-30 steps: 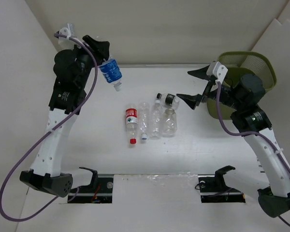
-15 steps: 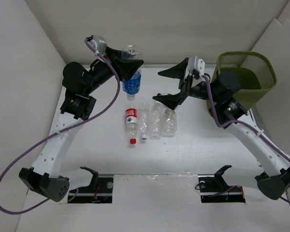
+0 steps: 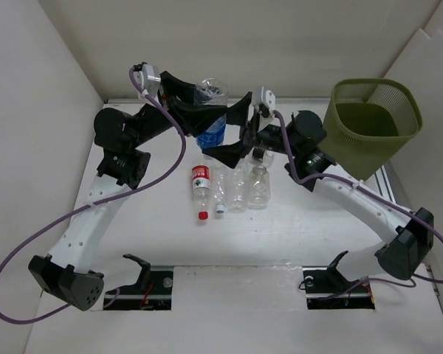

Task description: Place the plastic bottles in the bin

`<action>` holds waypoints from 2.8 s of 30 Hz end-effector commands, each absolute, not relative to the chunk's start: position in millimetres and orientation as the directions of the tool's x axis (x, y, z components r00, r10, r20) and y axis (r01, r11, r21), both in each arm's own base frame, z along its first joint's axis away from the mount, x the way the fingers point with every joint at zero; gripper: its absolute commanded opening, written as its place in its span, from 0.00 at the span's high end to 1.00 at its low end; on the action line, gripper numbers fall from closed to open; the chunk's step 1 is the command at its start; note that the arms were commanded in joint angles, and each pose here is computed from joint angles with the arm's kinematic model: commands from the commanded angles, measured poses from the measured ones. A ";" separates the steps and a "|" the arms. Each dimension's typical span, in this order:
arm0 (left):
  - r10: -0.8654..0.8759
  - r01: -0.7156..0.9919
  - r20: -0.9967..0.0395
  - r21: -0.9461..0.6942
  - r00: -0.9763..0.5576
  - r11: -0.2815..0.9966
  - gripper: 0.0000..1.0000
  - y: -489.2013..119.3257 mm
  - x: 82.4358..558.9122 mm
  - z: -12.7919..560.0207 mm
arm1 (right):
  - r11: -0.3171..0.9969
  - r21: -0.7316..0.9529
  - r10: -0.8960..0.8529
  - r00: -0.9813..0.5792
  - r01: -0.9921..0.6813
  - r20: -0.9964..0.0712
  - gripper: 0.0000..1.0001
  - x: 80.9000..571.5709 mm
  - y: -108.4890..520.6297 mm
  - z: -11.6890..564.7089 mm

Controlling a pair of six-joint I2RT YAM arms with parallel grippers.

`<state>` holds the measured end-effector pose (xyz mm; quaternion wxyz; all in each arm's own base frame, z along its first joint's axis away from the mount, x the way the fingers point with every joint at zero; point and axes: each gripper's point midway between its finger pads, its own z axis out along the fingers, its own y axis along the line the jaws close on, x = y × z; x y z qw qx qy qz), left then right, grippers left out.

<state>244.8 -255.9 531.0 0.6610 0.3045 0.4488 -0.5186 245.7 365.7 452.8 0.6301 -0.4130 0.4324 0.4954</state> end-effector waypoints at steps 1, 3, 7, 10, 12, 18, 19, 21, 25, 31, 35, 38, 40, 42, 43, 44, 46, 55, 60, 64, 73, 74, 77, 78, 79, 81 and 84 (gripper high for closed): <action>-0.436 0.979 -0.895 0.007 0.097 0.204 1.00 -259.3 226.1 542.4 | 0.128 -0.149 0.393 0.188 -0.981 -0.900 0.00 226.7 373.8 494.6; -0.444 0.985 -0.893 0.001 0.080 0.174 1.00 -261.3 223.8 542.8 | 0.114 -0.135 0.391 0.170 -0.984 -0.904 0.00 230.0 382.8 486.6; -0.437 0.987 -0.898 -0.020 0.052 0.157 1.00 -265.5 229.0 535.0 | 0.118 -0.138 0.420 0.175 -0.984 -0.890 0.33 231.1 383.2 492.2; -0.432 0.985 -0.902 -0.059 0.017 0.163 0.85 -267.5 235.7 529.8 | 0.134 -0.147 0.418 0.190 -0.980 -0.888 0.98 237.7 381.8 493.2; -0.430 0.981 -0.903 -0.075 0.009 0.179 0.52 -267.4 240.2 527.6 | 0.160 -0.140 0.406 0.194 -0.977 -0.893 1.00 249.1 375.9 488.5; -0.527 0.866 -0.850 -0.262 0.003 0.427 0.00 -239.7 281.8 540.4 | 0.371 -0.131 0.269 0.241 -0.919 -0.933 1.00 327.0 305.1 464.4; -0.527 0.816 -0.850 -0.317 -0.018 0.484 0.00 -233.2 294.2 535.7 | 0.409 -0.142 0.247 0.259 -0.901 -0.934 1.00 335.9 286.7 466.3; -0.561 0.685 -0.827 -0.405 0.008 0.606 0.00 -209.5 318.4 532.7 | 0.508 -0.148 0.183 0.274 -0.849 -0.944 1.00 365.5 233.4 464.2; -0.523 0.429 -0.848 -0.505 -0.085 0.749 0.00 -189.4 364.2 479.8 | 0.663 -0.179 0.072 0.300 -0.727 -0.951 1.00 393.9 143.1 469.4; -0.474 0.196 -0.841 -0.527 -0.260 0.827 0.00 -181.1 391.7 387.2 | 0.854 -0.166 -0.048 0.244 -0.493 -0.969 1.00 420.4 9.4 443.4; -0.453 0.104 -0.824 -0.511 -0.340 0.853 0.00 -178.2 398.1 345.2 | 0.905 -0.153 -0.067 0.223 -0.397 -0.973 1.00 426.6 -31.0 435.0; -0.444 0.013 -0.802 -0.489 -0.401 0.872 0.00 -171.3 398.6 309.5 | 0.936 -0.150 -0.090 0.194 -0.320 -0.977 0.85 426.2 -61.2 428.2; -0.453 -0.057 -0.783 -0.476 -0.426 0.877 0.00 -164.5 398.1 285.6 | 0.948 -0.119 -0.076 0.154 -0.296 -0.985 0.27 428.2 -73.4 415.2; -0.446 -0.082 -0.769 -0.463 -0.459 0.883 0.00 -164.1 396.6 268.3 | 0.957 -0.104 -0.072 0.126 -0.270 -0.989 0.00 428.8 -82.7 402.6; -0.435 -0.096 -0.760 -0.448 -0.482 0.889 0.00 -164.9 398.3 256.7 | 0.960 -0.121 -0.087 0.141 -0.254 -0.986 0.00 425.5 -83.3 408.8; -0.426 -0.100 -0.751 -0.439 -0.505 0.893 0.00 -166.4 397.8 248.4 | 0.960 -0.119 -0.086 0.139 -0.254 -0.987 0.00 421.7 -81.4 410.8; -0.406 -0.125 -0.731 -0.409 -0.548 0.904 0.00 -167.4 399.9 226.3 | 0.962 -0.128 -0.096 0.142 -0.243 -0.985 0.00 416.8 -80.8 415.0; -0.359 -0.182 -0.640 -0.327 -0.679 0.927 0.00 -168.5 391.2 158.0 | 0.926 -0.274 -0.238 0.164 -0.258 -0.957 0.00 371.0 -28.3 457.3; -0.348 -0.193 -0.591 -0.311 -0.727 0.931 0.00 -169.1 380.1 124.9 | 0.891 -0.307 -0.254 0.192 -0.333 -0.948 0.00 355.0 14.8 450.3; -0.321 -0.197 -0.551 -0.273 -0.770 0.942 0.00 -168.4 374.0 92.2 | 0.870 -0.315 -0.248 0.214 -0.379 -0.945 0.00 344.2 44.6 444.2; -0.299 -0.196 -0.474 -0.254 -0.828 0.947 0.04 -176.3 370.4 40.2 | 0.816 -0.329 -0.245 0.231 -0.475 -0.942 0.00 338.0 87.9 431.7; -0.298 -0.204 -0.475 -0.240 -0.828 0.949 0.06 -173.9 370.9 36.5 | 0.810 -0.329 -0.242 0.234 -0.486 -0.941 0.00 336.7 92.5 431.7; -0.303 -0.229 -0.474 -0.209 -0.826 0.951 0.15 -169.1 372.8 29.4 | 0.805 -0.329 -0.240 0.237 -0.494 -0.941 0.00 331.4 95.4 428.9; -0.301 -0.231 -0.467 -0.202 -0.832 0.952 0.26 -168.6 371.9 24.7 | 0.800 -0.335 -0.237 0.252 -0.498 -0.938 0.00 326.1 98.6 433.1; -0.306 -0.247 -0.459 -0.186 -0.834 0.951 0.33 -165.1 368.7 17.8 | 0.806 -0.336 -0.238 0.254 -0.488 -0.938 0.00 323.5 96.8 433.3; -0.312 -0.260 -0.449 -0.176 -0.837 0.949 0.54 -159.0 365.5 13.0 | 0.800 -0.337 -0.235 0.256 -0.496 -0.938 0.00 320.1 100.1 431.7; -0.341 -0.304 -0.436 -0.154 -0.833 0.940 0.89 -148.2 356.7 6.5 | 0.779 -0.345 -0.232 0.270 -0.524 -0.934 0.00 316.2 111.9 431.8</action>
